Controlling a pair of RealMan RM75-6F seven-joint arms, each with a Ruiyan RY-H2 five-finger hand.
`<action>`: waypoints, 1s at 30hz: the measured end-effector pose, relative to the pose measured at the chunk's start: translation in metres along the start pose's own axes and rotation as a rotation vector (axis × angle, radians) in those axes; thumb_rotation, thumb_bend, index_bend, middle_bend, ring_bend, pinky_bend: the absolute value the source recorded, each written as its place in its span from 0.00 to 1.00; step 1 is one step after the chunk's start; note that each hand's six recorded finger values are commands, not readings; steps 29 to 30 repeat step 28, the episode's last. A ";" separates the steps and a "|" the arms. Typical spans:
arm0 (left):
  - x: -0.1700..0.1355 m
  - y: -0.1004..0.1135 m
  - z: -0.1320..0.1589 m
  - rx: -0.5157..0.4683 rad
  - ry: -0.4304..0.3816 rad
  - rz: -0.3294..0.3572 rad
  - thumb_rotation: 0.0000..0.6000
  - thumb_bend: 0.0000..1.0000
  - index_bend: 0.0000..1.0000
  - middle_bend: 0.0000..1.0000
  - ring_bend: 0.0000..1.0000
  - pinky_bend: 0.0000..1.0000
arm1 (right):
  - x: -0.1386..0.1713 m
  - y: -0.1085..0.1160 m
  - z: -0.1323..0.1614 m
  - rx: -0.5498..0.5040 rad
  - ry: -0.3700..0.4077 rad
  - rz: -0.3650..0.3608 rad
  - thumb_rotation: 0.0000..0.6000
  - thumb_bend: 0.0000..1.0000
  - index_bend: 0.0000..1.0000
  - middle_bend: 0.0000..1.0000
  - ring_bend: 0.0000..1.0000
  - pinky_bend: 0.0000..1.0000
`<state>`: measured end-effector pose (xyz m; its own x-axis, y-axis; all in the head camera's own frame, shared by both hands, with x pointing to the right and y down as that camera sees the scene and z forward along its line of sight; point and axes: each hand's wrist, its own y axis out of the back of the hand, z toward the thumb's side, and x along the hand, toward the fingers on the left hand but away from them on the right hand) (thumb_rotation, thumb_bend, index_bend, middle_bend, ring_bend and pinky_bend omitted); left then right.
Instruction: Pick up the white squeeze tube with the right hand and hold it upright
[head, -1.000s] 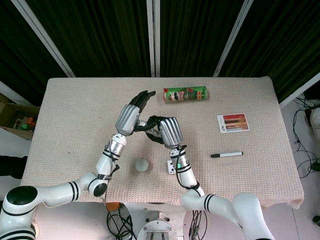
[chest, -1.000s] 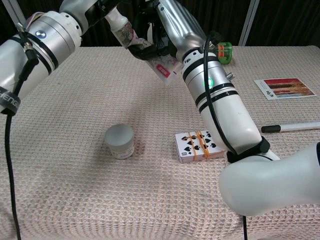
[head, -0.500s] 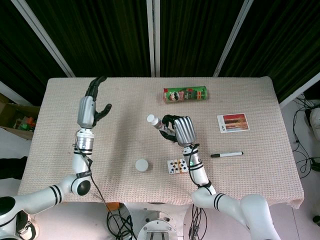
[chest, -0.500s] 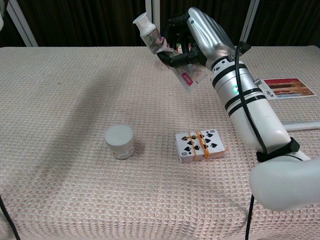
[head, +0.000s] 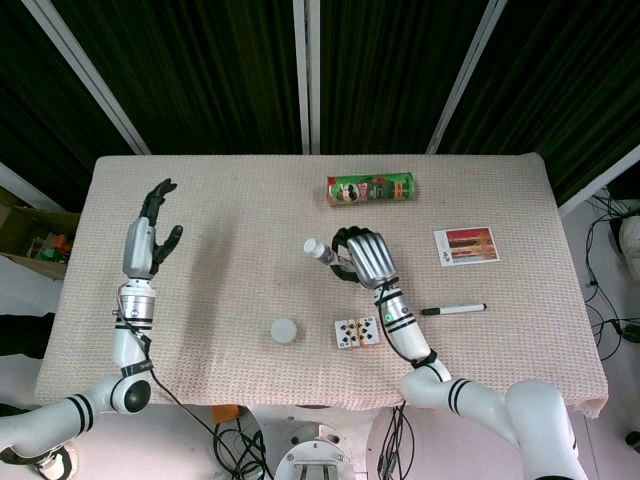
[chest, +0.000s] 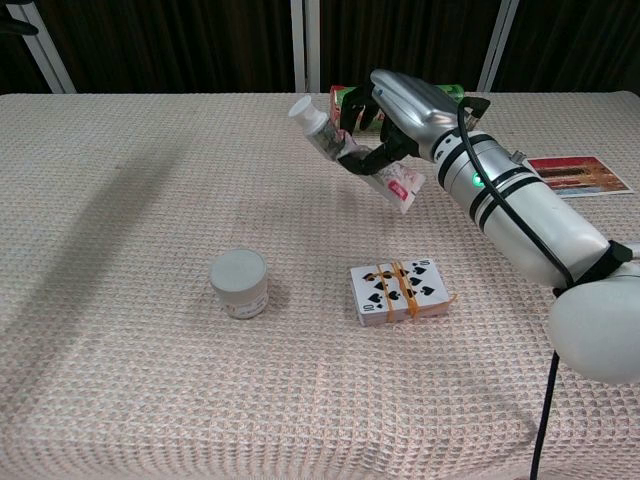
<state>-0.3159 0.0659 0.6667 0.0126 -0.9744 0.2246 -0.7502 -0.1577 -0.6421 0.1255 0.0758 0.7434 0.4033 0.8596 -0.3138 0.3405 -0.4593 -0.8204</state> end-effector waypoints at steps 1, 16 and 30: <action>-0.001 0.001 0.000 0.001 0.000 0.002 0.00 0.00 0.09 0.14 0.06 0.16 | 0.001 0.000 0.000 -0.002 -0.003 0.019 1.00 0.03 0.00 0.00 0.00 0.00; -0.038 0.039 -0.021 0.340 0.047 -0.003 0.00 0.00 0.09 0.11 0.06 0.16 | 0.075 0.071 -0.088 0.014 -0.236 -0.078 1.00 0.04 0.00 0.00 0.00 0.00; -0.157 0.079 -0.076 0.709 0.280 -0.096 0.00 0.00 0.09 0.11 0.06 0.16 | 0.263 0.101 -0.193 0.051 -0.699 -0.083 1.00 0.05 0.00 0.00 0.00 0.00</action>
